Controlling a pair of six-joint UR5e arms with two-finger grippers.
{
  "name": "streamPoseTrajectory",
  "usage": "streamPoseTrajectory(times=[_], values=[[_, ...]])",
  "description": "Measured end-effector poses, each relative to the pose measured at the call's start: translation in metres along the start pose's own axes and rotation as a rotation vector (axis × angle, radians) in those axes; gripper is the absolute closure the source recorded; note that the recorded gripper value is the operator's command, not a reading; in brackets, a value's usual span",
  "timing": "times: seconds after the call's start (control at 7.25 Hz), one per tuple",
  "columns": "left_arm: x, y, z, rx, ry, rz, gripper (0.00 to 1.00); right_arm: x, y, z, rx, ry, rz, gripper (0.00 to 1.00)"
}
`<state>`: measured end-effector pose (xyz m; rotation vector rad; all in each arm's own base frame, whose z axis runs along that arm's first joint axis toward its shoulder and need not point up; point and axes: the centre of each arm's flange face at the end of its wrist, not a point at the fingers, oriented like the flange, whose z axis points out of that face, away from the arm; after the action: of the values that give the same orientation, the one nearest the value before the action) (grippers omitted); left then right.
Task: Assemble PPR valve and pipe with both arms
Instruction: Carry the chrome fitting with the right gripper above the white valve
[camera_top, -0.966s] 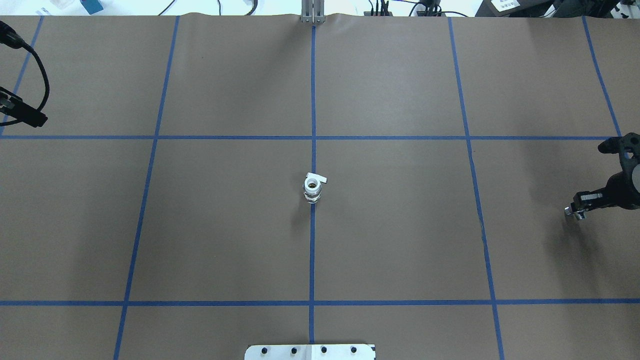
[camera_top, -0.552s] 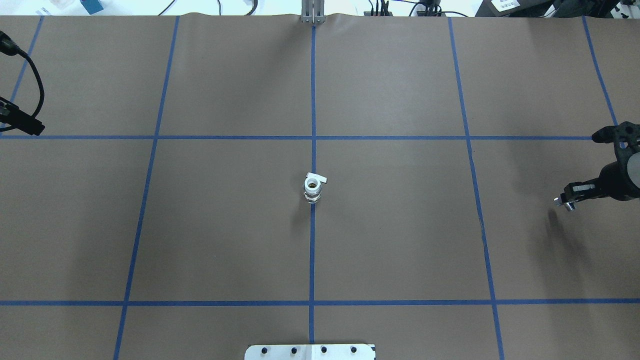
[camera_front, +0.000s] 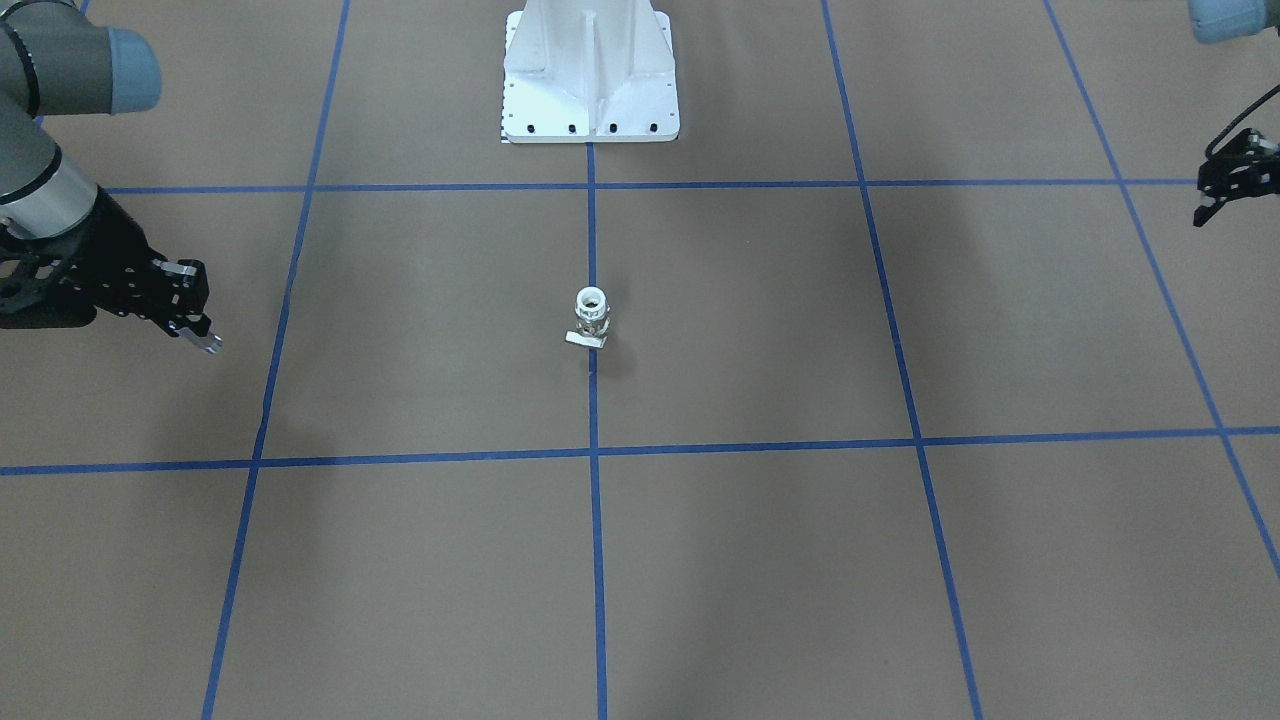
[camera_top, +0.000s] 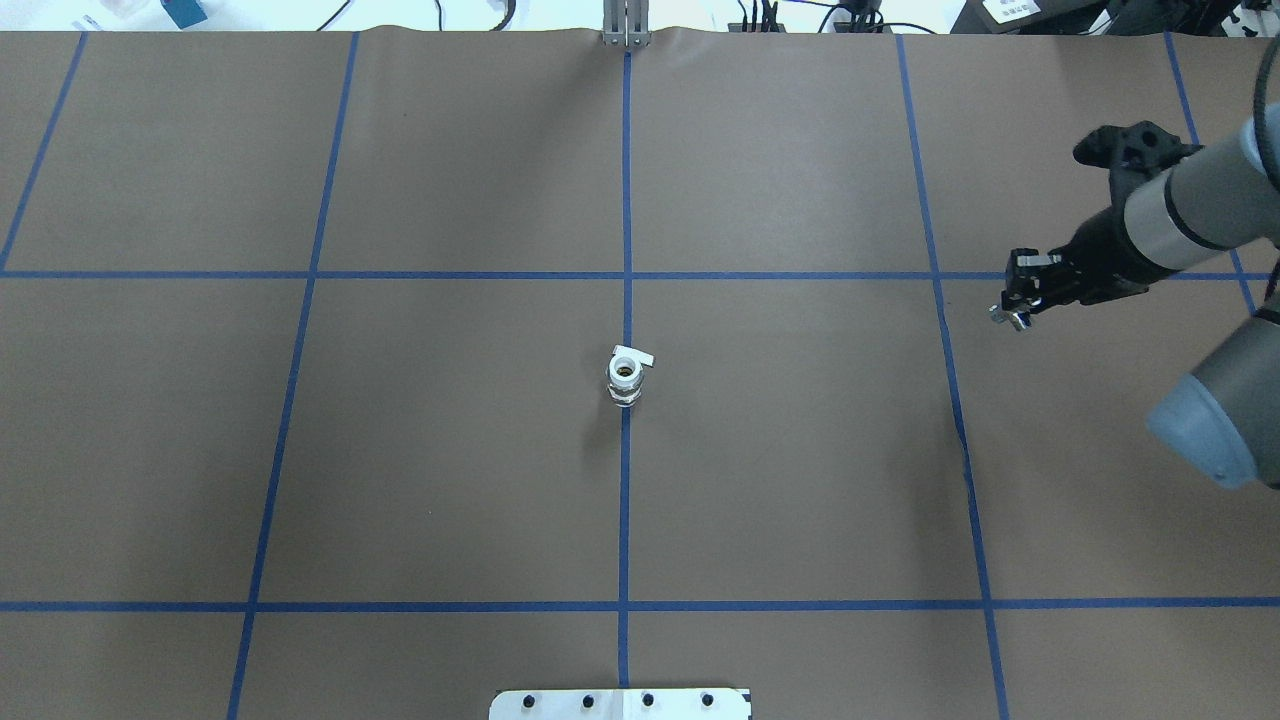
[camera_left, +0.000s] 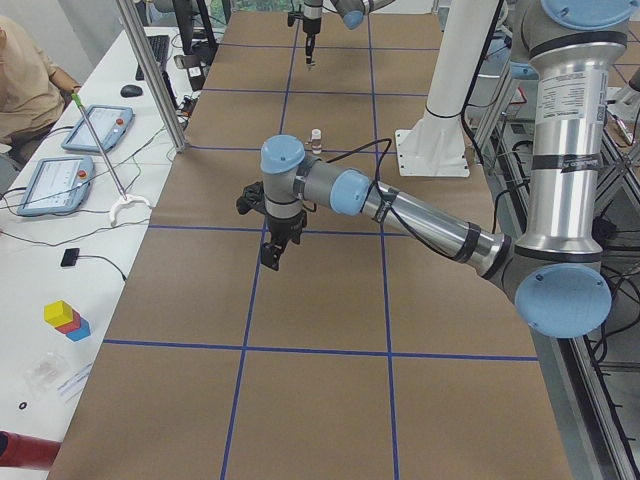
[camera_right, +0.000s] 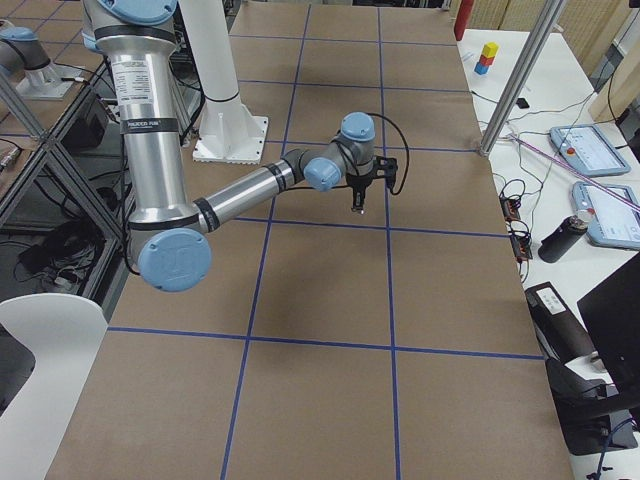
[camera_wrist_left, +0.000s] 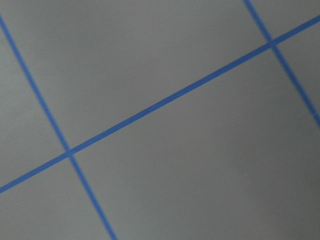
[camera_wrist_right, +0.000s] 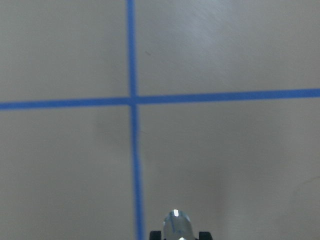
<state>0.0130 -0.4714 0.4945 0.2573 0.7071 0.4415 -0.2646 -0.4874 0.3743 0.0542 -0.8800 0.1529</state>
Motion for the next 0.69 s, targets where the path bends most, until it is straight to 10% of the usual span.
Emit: streamPoseTrajectory(times=[0.69], values=[[-0.041, 0.034, 0.0, -0.008, -0.002, -0.032, 0.0, -0.266, 0.056, -0.019, -0.038, 0.023, 0.227, 1.0]])
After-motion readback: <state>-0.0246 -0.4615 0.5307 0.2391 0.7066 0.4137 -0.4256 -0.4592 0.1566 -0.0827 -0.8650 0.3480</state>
